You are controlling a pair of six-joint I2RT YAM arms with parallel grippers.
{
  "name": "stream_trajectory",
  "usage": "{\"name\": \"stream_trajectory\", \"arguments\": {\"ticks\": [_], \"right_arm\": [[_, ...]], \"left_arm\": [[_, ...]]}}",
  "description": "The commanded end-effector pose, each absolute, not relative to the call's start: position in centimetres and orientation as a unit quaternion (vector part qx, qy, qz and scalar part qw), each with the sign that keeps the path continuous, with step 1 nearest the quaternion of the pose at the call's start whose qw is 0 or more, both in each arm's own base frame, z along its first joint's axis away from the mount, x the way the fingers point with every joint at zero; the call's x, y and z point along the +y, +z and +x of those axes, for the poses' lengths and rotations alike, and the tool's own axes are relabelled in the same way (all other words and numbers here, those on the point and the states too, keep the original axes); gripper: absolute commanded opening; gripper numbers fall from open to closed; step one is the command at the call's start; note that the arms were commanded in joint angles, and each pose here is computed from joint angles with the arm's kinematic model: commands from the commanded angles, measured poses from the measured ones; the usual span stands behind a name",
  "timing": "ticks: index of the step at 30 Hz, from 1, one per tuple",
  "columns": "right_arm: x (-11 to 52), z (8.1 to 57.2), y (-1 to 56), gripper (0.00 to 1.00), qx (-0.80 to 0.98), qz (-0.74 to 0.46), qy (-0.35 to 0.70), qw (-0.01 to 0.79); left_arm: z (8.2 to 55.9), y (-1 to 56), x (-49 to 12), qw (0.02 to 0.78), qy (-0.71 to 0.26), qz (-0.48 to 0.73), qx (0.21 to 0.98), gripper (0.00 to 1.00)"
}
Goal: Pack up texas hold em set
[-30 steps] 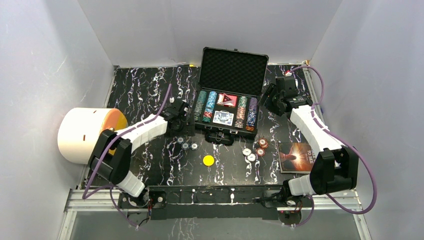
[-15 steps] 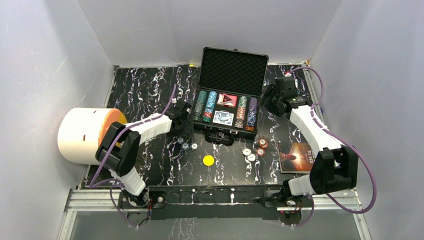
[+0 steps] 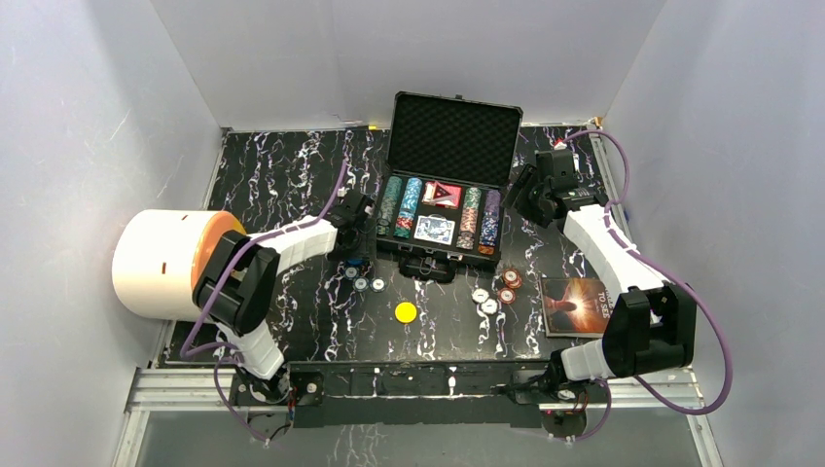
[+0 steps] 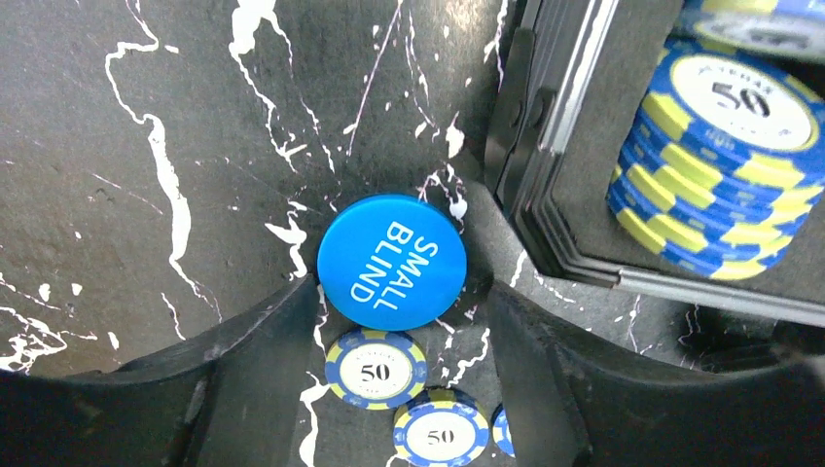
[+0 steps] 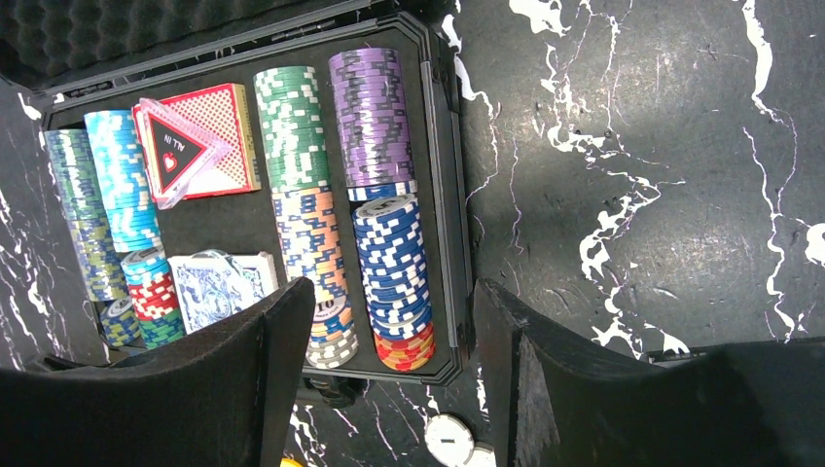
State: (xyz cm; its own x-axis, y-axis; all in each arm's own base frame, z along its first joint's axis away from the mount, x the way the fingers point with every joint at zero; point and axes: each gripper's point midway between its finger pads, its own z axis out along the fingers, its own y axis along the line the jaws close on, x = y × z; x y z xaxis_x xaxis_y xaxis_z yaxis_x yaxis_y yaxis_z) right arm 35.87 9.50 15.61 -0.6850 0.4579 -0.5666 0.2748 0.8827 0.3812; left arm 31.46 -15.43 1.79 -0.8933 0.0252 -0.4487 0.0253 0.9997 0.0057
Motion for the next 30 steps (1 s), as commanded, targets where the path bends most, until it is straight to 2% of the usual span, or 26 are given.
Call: {"name": "stream_trajectory", "arguments": {"ticks": [1,5,9,13,24,30], "right_arm": [[9.3,36.8,17.4,0.69,0.897,0.206,0.138,0.367],[9.3,36.8,17.3,0.69,0.897,0.205,0.137,0.366],[9.2,36.7,17.3,0.69,0.898,0.205,0.134,0.366],[9.1,36.8,17.2,0.69,0.897,0.206,0.132,0.367],[9.1,37.0,17.2,0.69,0.898,0.206,0.13,0.367],[9.0,37.1,17.2,0.69,0.897,0.207,0.127,0.368]], "left_arm": [[31.4,-0.1,-13.8,0.205,0.033,0.016,0.978,0.66],[31.5,-0.7,-13.8,0.199,0.034,0.016,0.979,0.66],[31.7,-0.5,-13.8,0.204,0.031,0.018,0.978,0.53],[31.8,0.3,-13.7,0.213,0.032,0.02,0.976,0.48],[34.6,9.9,-14.8,0.328,-0.016,-0.003,0.945,0.48],[35.4,14.6,-18.7,0.365,-0.1,0.016,0.926,0.49]]}}
